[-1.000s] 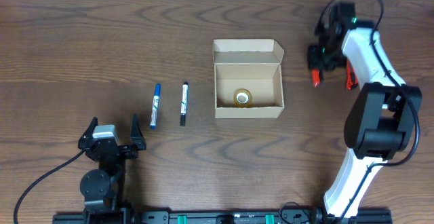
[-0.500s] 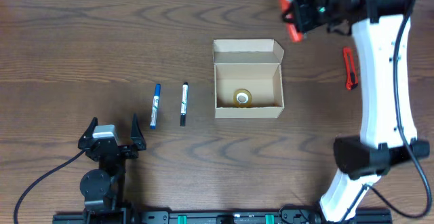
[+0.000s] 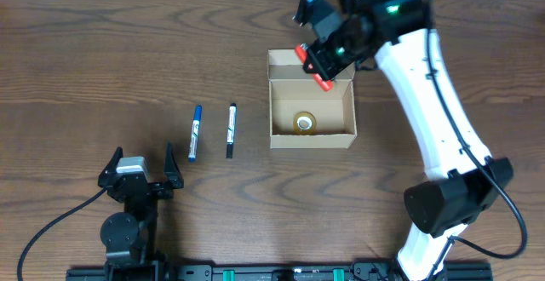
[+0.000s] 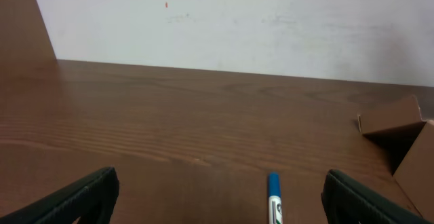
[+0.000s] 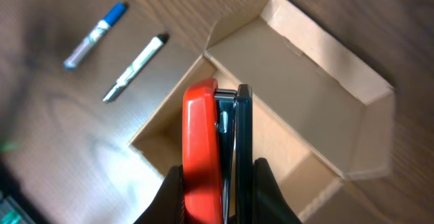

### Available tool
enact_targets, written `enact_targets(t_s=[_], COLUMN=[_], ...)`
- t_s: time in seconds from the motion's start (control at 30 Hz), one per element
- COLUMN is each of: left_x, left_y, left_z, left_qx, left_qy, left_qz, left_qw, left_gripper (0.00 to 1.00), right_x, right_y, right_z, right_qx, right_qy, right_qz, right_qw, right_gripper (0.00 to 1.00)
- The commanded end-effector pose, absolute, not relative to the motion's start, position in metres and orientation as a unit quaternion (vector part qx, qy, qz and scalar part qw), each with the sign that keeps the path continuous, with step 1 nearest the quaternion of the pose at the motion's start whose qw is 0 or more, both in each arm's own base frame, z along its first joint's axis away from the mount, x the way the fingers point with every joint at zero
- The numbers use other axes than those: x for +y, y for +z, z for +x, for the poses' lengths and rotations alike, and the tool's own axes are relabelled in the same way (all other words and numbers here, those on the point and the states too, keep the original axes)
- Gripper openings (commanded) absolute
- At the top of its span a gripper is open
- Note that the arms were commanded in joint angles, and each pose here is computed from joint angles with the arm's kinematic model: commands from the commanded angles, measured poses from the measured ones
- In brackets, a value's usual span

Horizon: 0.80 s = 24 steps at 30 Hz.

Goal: Pack container
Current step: 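Carry the red stapler into the box and open the right gripper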

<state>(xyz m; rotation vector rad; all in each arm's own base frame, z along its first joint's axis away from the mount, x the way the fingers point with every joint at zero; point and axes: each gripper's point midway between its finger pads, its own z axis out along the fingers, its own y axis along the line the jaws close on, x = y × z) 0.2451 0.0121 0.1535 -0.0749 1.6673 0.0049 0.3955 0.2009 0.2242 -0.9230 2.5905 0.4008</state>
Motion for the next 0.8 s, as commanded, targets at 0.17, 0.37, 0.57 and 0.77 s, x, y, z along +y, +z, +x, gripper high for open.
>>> enact_targets(t_s=[0.17, 0.37, 0.57, 0.77], left_x=[0.011, 0.011, 0.011, 0.011], left_y=[0.137, 0.137, 0.137, 0.137], left_z=[0.244, 0.244, 0.244, 0.244], left_qx=[0.759, 0.759, 0.759, 0.759], left_qy=[-0.003, -0.002, -0.002, -0.002], left_qz=[-0.033, -0.033, -0.033, -0.033], left_qw=[0.650, 0.650, 0.650, 0.650], left_gripper=[0.95, 0.95, 0.95, 0.95], right_x=[0.201, 0.195, 0.193, 0.189], right_y=[0.131, 0.090, 0.071, 0.052], right_z=[0.383, 0.378, 0.373, 0.365], right_qx=[0.928, 0.933, 0.934, 0.936], right_qy=[0.134, 0.122, 0.121, 0.121], right_qz=[-0.331, -0.328, -0.327, -0.323], right_qw=[0.109, 0.083, 0.075, 0.065], right_gripper=[0.02, 0.02, 0.01, 0.01])
